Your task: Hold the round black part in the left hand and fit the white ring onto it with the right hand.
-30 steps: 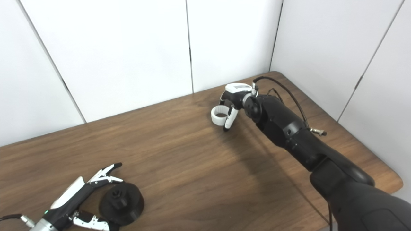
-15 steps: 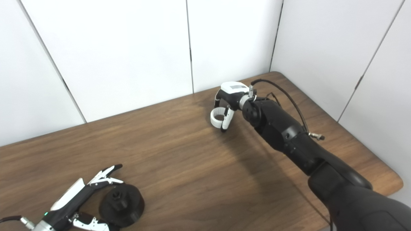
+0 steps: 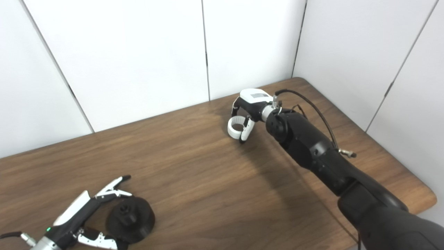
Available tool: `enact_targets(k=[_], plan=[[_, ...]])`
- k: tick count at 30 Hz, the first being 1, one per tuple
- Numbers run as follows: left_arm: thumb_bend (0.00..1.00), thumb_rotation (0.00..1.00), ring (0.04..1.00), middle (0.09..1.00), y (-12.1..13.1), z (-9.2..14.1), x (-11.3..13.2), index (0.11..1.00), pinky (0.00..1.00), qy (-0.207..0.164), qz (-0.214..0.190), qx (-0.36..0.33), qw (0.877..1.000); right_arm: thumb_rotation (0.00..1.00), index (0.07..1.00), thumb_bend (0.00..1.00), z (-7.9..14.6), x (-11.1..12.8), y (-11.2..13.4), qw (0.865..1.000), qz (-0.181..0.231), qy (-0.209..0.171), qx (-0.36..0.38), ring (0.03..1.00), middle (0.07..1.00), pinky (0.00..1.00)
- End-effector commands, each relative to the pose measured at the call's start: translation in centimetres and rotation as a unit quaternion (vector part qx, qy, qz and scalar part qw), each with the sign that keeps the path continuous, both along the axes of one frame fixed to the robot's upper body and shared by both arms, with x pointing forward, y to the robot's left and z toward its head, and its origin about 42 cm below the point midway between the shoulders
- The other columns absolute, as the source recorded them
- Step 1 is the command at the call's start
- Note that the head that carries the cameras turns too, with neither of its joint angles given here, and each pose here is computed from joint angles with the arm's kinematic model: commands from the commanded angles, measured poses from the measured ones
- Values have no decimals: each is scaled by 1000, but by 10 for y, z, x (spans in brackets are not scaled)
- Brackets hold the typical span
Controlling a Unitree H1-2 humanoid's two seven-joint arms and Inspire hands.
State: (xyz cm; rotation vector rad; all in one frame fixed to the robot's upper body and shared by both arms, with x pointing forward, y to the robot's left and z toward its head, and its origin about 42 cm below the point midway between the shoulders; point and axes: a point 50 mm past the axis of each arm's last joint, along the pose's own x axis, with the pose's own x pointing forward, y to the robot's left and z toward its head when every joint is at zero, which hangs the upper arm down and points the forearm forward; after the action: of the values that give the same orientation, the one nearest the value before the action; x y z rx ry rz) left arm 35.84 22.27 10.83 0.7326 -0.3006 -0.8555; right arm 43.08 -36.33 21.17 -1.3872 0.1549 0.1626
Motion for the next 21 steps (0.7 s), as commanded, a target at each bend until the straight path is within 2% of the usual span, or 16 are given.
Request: enact_targets(k=[1,12,21], plan=[[522,65,1000,992,3,-26,-13,490,926,50,-19,53,997,129,481,523,42,6,0,998,28,-55,-4,843,809,852],[522,67,1000,1000,-6,-26,-12,490,923,54,-14,52,997,134,481,525,75,-16,36,991,110,-76,-4,875,822,883],[522,67,1000,1000,-20,-21,-12,490,930,52,-15,56,997,133,480,525,94,-36,61,981,177,-76,14,879,828,880]])
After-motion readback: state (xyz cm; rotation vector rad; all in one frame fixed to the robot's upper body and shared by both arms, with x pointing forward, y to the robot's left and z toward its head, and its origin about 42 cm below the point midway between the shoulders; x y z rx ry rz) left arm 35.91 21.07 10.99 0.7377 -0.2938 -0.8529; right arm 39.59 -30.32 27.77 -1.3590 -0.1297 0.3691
